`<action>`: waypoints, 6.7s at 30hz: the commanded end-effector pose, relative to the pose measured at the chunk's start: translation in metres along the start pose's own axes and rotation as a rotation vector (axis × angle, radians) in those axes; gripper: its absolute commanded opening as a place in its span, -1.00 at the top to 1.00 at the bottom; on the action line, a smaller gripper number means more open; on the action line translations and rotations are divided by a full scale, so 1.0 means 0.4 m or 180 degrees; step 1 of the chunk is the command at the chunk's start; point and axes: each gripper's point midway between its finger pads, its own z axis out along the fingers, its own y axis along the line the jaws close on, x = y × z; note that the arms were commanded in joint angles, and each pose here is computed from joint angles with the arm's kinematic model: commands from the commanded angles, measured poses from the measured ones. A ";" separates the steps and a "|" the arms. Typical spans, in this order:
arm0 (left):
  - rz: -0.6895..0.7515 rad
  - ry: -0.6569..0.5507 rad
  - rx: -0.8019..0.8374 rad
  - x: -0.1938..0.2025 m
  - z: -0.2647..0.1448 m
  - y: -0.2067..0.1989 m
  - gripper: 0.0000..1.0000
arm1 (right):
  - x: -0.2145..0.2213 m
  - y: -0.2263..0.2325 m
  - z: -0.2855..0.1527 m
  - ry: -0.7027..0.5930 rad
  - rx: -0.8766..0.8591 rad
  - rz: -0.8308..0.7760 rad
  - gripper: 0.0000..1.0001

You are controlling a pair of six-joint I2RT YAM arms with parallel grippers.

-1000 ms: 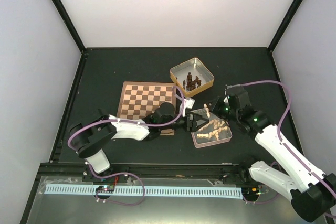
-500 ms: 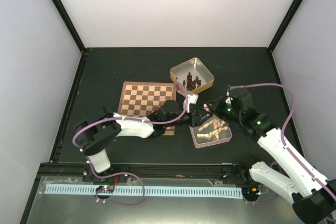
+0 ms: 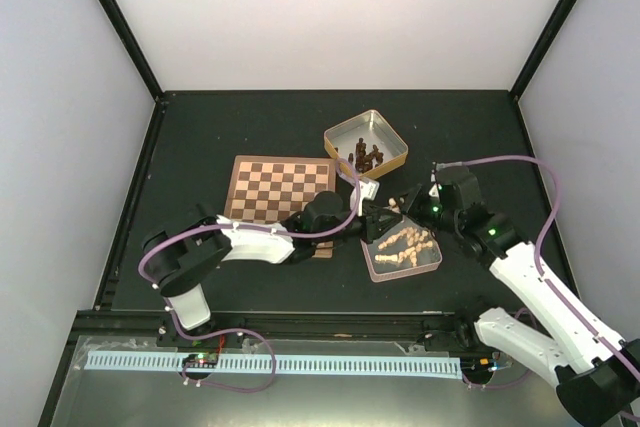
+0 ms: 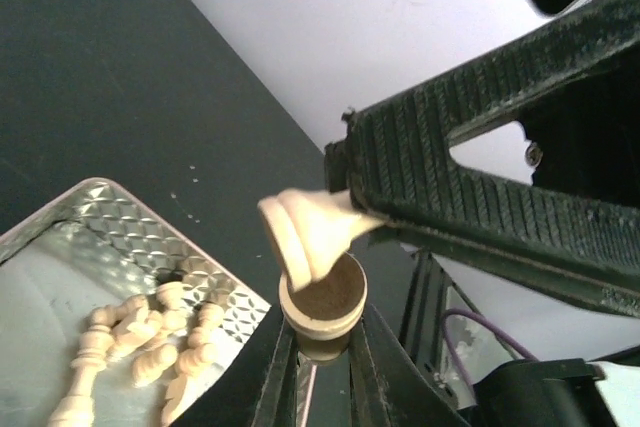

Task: Set up the chess pieces on the board
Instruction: Pick up the chess piece from the storage box, then place the chess piece on the chessboard.

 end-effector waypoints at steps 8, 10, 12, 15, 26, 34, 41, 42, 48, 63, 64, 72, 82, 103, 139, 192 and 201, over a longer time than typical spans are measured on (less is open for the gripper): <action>0.0195 -0.0056 -0.1108 -0.028 -0.157 0.108 0.97 | -0.042 -0.040 0.063 -0.0050 0.0580 -0.0943 0.92; 0.0238 -0.0156 -0.1384 -0.059 -0.225 0.124 0.97 | -0.021 -0.033 0.094 0.0048 0.0619 -0.1133 0.92; 0.0289 -0.0284 -0.1747 -0.094 -0.305 0.148 0.97 | 0.013 -0.010 0.126 0.0161 0.0580 -0.1329 0.92; 0.0321 -0.0509 -0.2238 -0.153 -0.436 0.182 0.97 | 0.080 0.025 0.183 0.0419 0.0591 -0.1632 0.91; 0.0166 -0.1352 -0.2722 -0.278 -0.755 0.185 0.95 | 0.307 0.085 0.369 0.0998 0.0896 -0.2581 0.86; 0.0012 -0.1371 -0.2605 -0.276 -0.771 0.188 0.96 | 0.373 0.085 0.434 0.1199 0.1004 -0.2834 0.81; -0.0042 -0.1366 -0.2611 -0.271 -0.776 0.201 0.97 | 0.382 0.059 0.449 0.1287 0.1163 -0.2885 0.76; -0.0052 -0.1366 -0.2617 -0.270 -0.778 0.204 0.97 | 0.384 0.058 0.448 0.1290 0.1170 -0.2889 0.75; -0.0085 -0.1358 -0.2586 -0.268 -0.777 0.207 0.96 | 0.381 0.074 0.437 0.1300 0.1123 -0.2839 0.44; -0.0580 -0.0985 -0.0828 -0.309 -0.640 -0.017 0.96 | 0.191 0.339 0.209 0.0231 -0.0894 -0.1941 -0.06; -0.0590 -0.0912 -0.0675 -0.310 -0.630 -0.039 0.96 | 0.177 0.355 0.188 0.0228 -0.1037 -0.1816 -0.07; -0.0380 -0.0311 0.0194 -0.298 -0.603 -0.197 0.94 | 0.135 0.493 0.030 0.0263 -0.1721 -0.1746 -0.19; 0.1101 -0.0284 0.0020 -0.279 -0.629 -0.216 0.94 | 0.160 0.538 -0.028 0.0710 -0.1771 -0.1784 -0.21; 0.2654 0.0566 -0.1229 -0.273 -0.599 -0.040 0.95 | 0.201 0.542 0.060 0.1136 -0.1174 -0.2205 -0.05; 0.2280 0.0117 -0.1327 -0.281 -0.603 -0.067 -0.35 | 0.146 0.535 0.111 0.0987 -0.1305 -0.1482 0.91; -0.0220 -0.0876 -0.0359 -0.398 -0.577 -0.180 0.97 | 0.032 0.527 -0.038 0.0728 -0.2861 -0.0368 -0.19; -0.0291 0.0400 -0.2652 -0.176 -0.724 0.125 0.97 | 0.008 0.329 0.073 0.0287 -0.1526 -0.0791 -0.28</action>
